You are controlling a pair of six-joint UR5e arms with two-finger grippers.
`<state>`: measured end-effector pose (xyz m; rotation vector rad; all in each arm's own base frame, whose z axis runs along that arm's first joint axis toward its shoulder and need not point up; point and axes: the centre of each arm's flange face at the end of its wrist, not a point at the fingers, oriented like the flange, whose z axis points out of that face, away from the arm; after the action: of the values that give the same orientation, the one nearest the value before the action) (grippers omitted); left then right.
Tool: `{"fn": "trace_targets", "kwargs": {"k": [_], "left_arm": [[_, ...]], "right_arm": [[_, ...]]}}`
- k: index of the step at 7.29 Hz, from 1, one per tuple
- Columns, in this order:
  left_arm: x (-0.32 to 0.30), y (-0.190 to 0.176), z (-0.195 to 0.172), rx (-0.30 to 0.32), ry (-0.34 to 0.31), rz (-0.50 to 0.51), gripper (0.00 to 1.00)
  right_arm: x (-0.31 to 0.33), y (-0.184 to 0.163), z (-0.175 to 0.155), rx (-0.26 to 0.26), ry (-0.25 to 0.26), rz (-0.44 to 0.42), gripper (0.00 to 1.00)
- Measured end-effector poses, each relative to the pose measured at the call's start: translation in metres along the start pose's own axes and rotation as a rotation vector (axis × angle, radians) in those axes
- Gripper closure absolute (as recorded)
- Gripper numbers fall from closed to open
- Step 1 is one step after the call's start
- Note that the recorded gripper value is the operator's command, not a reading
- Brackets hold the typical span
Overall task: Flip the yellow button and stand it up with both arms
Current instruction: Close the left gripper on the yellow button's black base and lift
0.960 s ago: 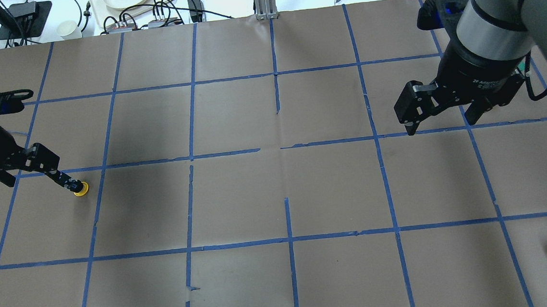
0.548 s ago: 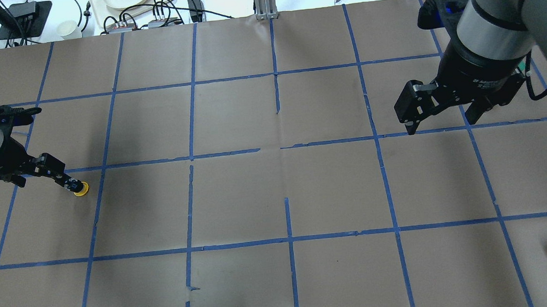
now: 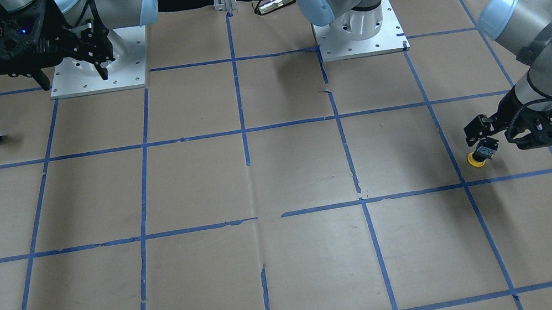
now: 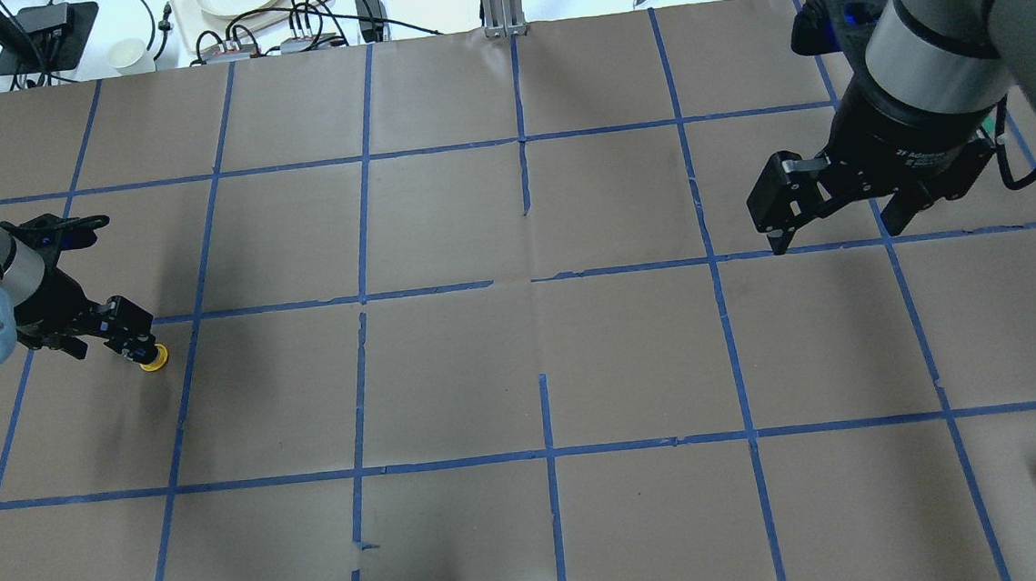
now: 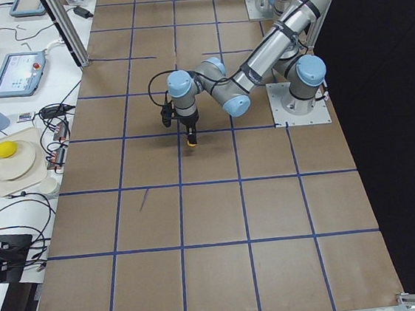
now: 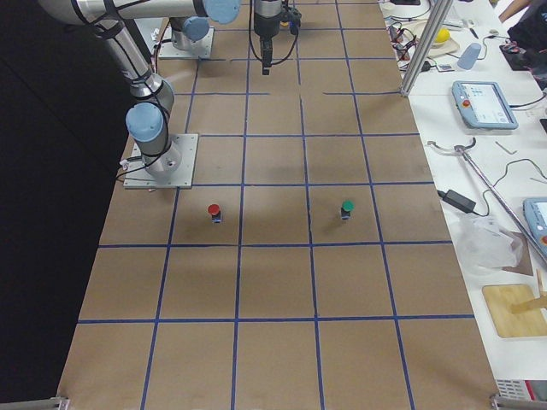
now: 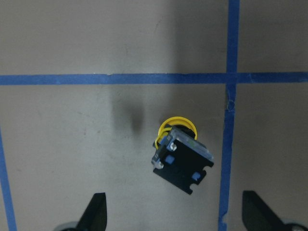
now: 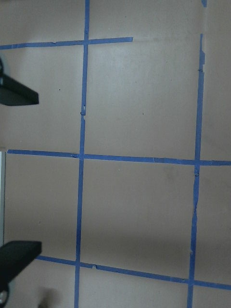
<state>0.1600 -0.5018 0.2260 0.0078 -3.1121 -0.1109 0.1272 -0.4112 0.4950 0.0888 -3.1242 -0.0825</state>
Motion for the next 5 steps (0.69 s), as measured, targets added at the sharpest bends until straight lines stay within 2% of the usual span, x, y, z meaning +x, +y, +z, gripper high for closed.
{"fn": "trace_targets", "kwargs": {"k": [1, 2, 4, 5], "left_arm": [[0.0009, -0.0026, 0.0027, 0.006, 0.018, 0.001, 0.01], [0.0007, -0.0046, 0.0033, 0.009, 0.023, 0.004, 0.16], [0.0002, -0.0063, 0.003, 0.013, 0.022, 0.006, 0.71], [-0.0009, -0.0069, 0.0022, 0.019, 0.011, 0.006, 0.9]], "right_arm": [[0.0001, 0.0, 0.0, 0.0, 0.001, 0.0, 0.0], [0.0001, 0.0, 0.0, 0.0, 0.001, 0.001, 0.0], [0.0, -0.0001, -0.0001, 0.001, 0.0, 0.001, 0.0], [0.0, -0.0002, 0.0, 0.001, 0.0, 0.001, 0.0]]}}
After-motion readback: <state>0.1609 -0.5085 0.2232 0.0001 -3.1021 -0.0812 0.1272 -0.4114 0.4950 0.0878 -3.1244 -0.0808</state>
